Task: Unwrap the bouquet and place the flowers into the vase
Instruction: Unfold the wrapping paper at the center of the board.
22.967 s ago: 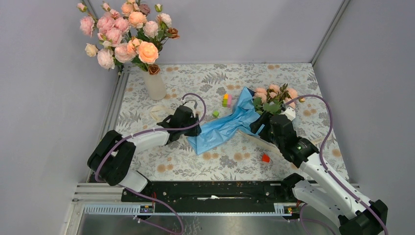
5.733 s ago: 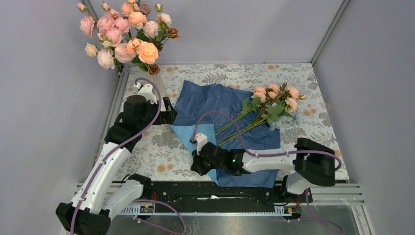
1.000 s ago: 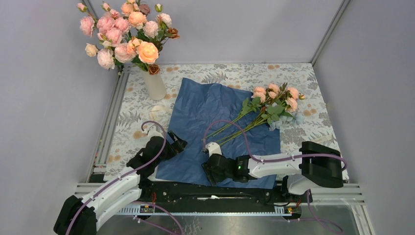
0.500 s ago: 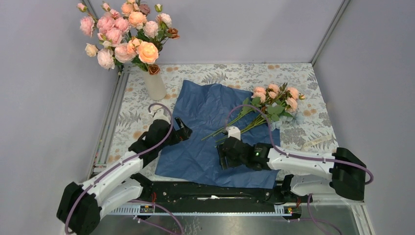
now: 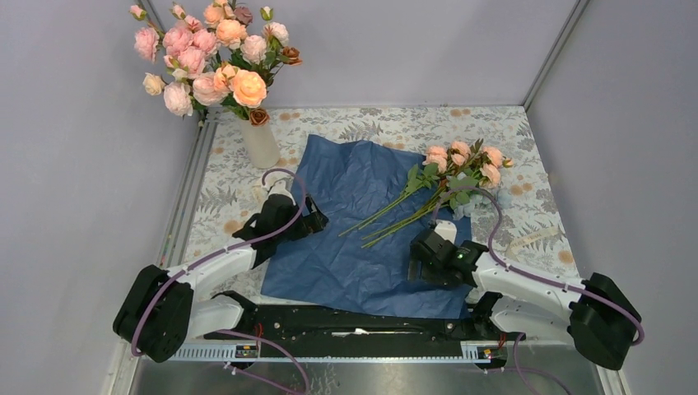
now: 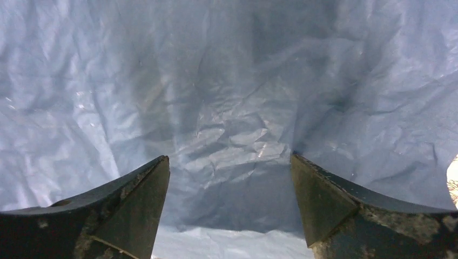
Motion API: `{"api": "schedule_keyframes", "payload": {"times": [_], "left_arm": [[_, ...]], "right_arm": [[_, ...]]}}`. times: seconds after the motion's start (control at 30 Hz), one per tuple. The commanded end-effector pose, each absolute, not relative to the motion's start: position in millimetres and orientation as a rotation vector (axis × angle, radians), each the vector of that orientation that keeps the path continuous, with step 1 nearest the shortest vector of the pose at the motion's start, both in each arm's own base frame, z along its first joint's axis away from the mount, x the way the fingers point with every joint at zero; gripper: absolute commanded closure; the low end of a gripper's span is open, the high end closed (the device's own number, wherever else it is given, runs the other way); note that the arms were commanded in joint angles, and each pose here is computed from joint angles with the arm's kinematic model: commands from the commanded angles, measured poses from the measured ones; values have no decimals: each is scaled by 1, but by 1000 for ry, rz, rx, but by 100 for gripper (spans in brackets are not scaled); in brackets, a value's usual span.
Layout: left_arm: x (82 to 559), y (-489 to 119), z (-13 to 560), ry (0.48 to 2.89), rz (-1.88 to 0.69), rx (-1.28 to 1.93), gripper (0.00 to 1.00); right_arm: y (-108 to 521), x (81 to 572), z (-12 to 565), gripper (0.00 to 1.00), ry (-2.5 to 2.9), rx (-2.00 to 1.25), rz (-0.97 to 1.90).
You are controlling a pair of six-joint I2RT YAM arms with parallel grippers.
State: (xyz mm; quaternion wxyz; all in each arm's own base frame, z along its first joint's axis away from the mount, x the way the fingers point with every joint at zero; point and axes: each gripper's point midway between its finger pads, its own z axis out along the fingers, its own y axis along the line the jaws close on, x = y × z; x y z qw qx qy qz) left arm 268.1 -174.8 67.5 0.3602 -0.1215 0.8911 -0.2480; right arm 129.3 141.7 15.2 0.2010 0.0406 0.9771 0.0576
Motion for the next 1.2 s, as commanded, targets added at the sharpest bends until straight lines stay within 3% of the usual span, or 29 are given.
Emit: {"api": "schedule_keyframes", "payload": {"times": [0.0,0.4,0.7,0.93,1.17], "left_arm": [[273,-170,63,2254,-665,-346,3],[273,-159,63,2234,-661,-364,3],[276,-175,124,2131,-737,-178,4],[262,-197,159,2104,-779,-42,5],[238,-207,197,2150,-885,50,3]], "right_arm": [[116,126,5,9,2722,353,100],[108,140,14,6,2657,464,132],[113,170,87,8,2492,321,221],[133,210,140,16,2376,266,317],[148,258,134,30,2332,451,448]]}}
